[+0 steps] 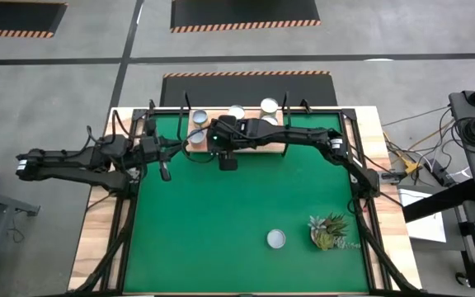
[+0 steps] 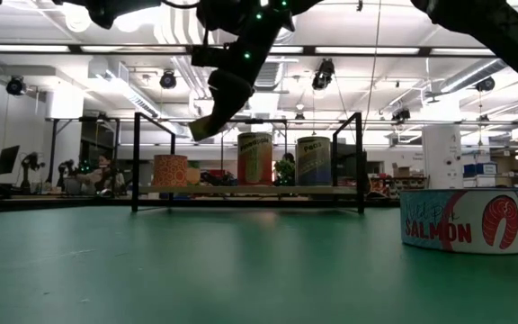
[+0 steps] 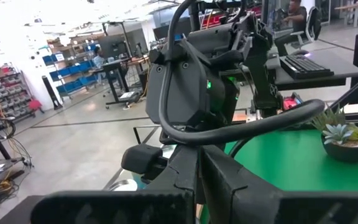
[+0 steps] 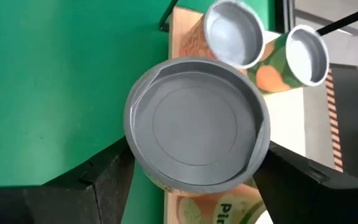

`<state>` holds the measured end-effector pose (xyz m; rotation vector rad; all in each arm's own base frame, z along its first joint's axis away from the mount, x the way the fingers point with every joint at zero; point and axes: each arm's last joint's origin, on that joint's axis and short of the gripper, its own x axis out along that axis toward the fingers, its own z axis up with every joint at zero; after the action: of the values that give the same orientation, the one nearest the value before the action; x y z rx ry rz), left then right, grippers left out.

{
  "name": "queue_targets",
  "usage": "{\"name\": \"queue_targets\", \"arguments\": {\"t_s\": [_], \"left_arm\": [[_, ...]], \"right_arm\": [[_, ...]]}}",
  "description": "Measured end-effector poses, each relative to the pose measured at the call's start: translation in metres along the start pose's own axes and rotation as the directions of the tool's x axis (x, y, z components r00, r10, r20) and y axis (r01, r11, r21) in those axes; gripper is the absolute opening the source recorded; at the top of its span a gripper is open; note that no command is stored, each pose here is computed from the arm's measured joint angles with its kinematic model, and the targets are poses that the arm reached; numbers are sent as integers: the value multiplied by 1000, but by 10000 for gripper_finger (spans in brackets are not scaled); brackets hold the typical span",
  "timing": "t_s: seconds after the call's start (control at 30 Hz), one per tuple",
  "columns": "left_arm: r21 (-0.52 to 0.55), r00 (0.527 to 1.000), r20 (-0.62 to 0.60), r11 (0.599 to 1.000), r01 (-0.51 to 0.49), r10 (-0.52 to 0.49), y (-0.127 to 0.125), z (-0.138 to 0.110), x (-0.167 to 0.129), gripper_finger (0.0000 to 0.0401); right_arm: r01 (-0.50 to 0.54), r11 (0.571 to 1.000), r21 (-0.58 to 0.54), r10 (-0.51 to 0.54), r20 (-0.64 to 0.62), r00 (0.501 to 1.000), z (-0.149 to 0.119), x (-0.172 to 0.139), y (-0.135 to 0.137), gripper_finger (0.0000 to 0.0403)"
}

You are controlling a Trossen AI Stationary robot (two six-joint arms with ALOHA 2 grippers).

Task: Pick and place cans onto a shelf
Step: Put the canned mushrooms on the shelf

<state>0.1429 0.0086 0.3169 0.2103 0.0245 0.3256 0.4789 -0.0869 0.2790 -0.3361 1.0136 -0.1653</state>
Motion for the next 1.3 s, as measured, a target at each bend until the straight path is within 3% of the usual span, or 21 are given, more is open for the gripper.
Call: {"name": "queue_targets", "arguments": {"t_s": [0.33,0.63,1.3], "left_arm": [[-9,1000,-12,1000,3,-3,0,-1,0,0],[-2,1000,-2,1000,1,-1,0,1,0,0],[4,1000,15,1000,-3,3,0,3,2,0]], "right_arm": [[-12,999,-37,10,-50,999,-6,1,-3,274],[35,999,-35,-34,34,999,-4,13,-12,274],[76,994,-84,-67,107,992,-14,45,-4,274]]}}
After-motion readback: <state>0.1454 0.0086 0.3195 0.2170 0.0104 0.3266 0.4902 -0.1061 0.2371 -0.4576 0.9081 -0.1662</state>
